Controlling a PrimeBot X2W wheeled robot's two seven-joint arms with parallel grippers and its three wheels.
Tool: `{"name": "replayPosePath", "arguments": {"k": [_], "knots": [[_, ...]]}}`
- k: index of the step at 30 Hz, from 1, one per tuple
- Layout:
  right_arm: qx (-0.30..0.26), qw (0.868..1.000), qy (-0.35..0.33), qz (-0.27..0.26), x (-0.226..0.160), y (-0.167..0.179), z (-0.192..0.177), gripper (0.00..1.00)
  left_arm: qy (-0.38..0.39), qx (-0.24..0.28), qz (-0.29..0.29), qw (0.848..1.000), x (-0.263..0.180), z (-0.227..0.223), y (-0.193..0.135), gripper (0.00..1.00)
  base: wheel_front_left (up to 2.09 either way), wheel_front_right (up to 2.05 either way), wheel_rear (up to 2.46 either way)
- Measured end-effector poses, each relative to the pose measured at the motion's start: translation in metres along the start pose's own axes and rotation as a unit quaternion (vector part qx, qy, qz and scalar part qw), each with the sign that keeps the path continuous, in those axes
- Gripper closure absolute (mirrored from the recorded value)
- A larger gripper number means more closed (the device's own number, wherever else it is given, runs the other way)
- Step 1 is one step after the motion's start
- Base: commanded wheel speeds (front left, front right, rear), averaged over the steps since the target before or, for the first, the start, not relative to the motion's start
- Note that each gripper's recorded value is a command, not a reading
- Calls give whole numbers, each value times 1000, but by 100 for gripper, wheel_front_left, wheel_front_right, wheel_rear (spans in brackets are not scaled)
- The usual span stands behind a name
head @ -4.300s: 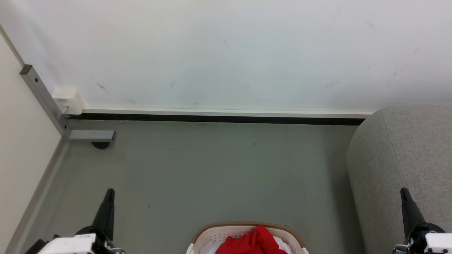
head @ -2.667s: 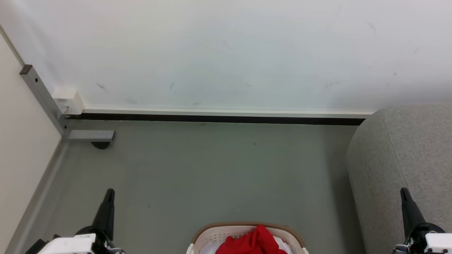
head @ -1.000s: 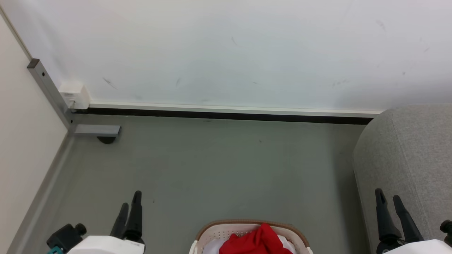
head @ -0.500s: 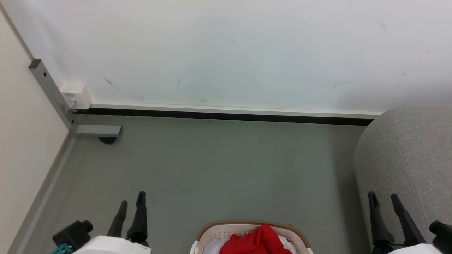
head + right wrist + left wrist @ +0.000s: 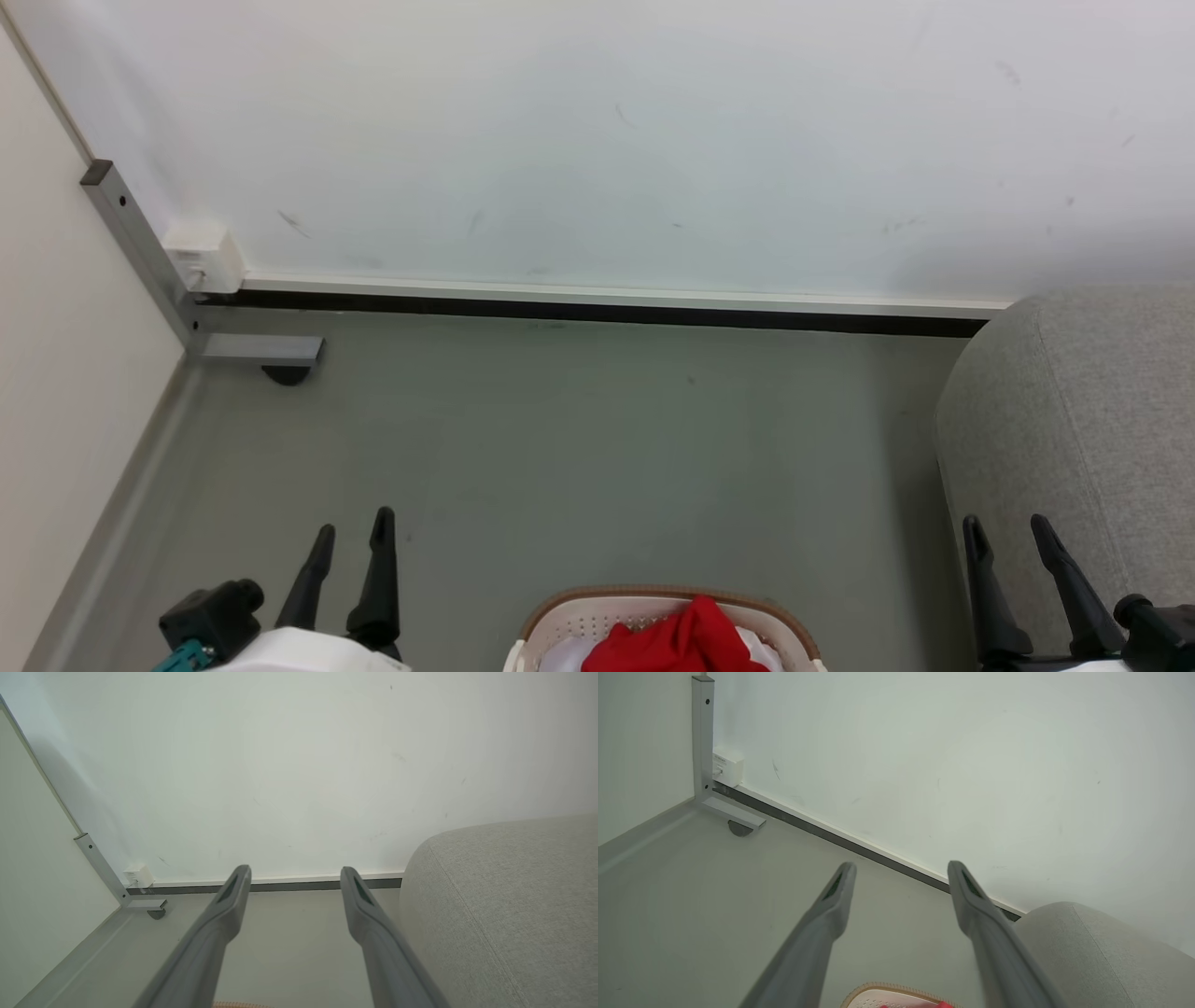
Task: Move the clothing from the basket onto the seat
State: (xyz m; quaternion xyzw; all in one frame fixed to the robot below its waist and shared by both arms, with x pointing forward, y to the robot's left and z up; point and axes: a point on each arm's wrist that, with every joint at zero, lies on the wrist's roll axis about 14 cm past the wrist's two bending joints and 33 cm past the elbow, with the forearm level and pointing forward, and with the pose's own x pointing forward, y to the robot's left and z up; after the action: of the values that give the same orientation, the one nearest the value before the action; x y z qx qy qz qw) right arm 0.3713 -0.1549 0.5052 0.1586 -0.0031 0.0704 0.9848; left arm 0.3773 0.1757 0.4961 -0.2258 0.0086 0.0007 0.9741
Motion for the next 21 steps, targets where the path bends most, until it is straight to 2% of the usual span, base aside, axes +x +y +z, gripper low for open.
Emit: {"name": "replayPosePath", "arguments": {"k": [21], "knots": [[-63, 998, -13, -16, -5, -10, 2, 0, -17, 106, -4, 994, -5, 4, 3, 0, 0, 0, 0]]}}
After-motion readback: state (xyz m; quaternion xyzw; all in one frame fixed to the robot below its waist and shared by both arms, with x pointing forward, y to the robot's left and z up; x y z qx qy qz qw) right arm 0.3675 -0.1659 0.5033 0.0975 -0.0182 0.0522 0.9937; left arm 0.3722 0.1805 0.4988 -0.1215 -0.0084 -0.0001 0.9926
